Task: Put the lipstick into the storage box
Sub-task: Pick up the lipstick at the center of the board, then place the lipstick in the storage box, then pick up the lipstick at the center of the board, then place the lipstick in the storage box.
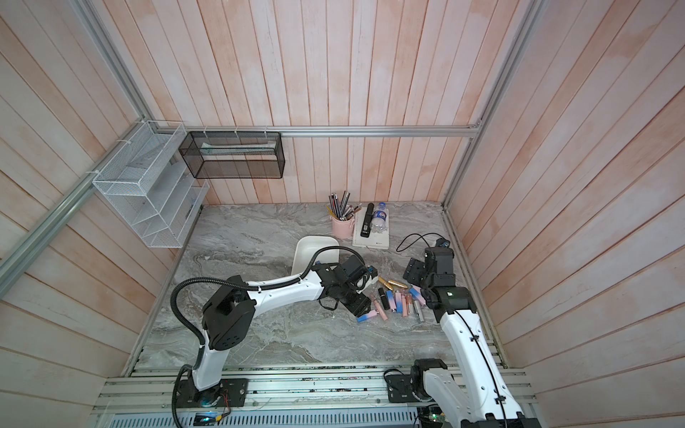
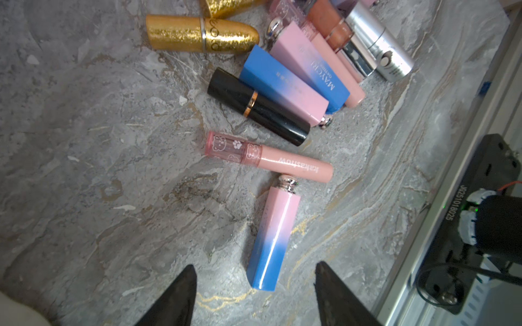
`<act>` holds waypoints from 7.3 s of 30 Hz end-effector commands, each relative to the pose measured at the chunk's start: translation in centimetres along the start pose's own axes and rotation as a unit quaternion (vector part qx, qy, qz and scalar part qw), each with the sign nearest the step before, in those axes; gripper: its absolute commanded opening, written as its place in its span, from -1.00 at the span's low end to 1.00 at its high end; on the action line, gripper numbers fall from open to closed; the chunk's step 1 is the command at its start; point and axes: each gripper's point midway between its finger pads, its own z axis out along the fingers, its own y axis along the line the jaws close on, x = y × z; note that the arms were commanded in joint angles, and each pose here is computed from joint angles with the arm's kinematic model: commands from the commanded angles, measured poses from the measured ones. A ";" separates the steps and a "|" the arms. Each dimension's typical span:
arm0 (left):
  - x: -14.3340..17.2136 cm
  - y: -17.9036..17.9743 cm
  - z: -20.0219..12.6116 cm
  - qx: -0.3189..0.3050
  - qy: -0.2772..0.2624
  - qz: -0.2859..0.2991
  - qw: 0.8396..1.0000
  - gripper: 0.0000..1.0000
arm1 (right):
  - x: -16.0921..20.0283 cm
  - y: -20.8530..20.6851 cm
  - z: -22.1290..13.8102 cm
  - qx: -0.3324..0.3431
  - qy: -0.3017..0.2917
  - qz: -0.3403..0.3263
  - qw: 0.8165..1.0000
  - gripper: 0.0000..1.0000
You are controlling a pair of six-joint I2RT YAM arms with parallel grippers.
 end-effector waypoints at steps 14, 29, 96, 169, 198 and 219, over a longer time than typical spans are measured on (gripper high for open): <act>2.0 -0.2 3.4 -0.039 0.047 0.074 0.995 0.26 | 1.9 -1.2 -1.4 0.011 0.019 0.027 0.999 0.57; 2.2 0.8 5.1 -0.064 0.056 0.070 0.994 -0.34 | 1.9 -1.4 -1.3 0.020 0.026 0.024 0.999 0.55; 1.8 20.1 -9.0 -0.181 -0.018 -0.312 0.933 0.67 | 16.0 9.3 5.0 -0.129 0.296 -0.178 0.930 0.05; 12.1 25.3 -22.4 -0.207 -0.142 -0.395 0.884 0.82 | 13.3 33.8 10.3 -0.147 0.264 -0.325 0.896 -0.73; 12.2 24.2 -22.3 -0.164 -0.176 -0.393 0.888 0.83 | 10.1 20.6 7.8 -0.046 0.245 -0.253 0.935 -0.27; 1.5 9.7 -24.0 0.074 -0.241 -0.238 0.938 0.83 | 14.6 6.3 8.0 0.028 0.276 -0.152 0.949 -0.29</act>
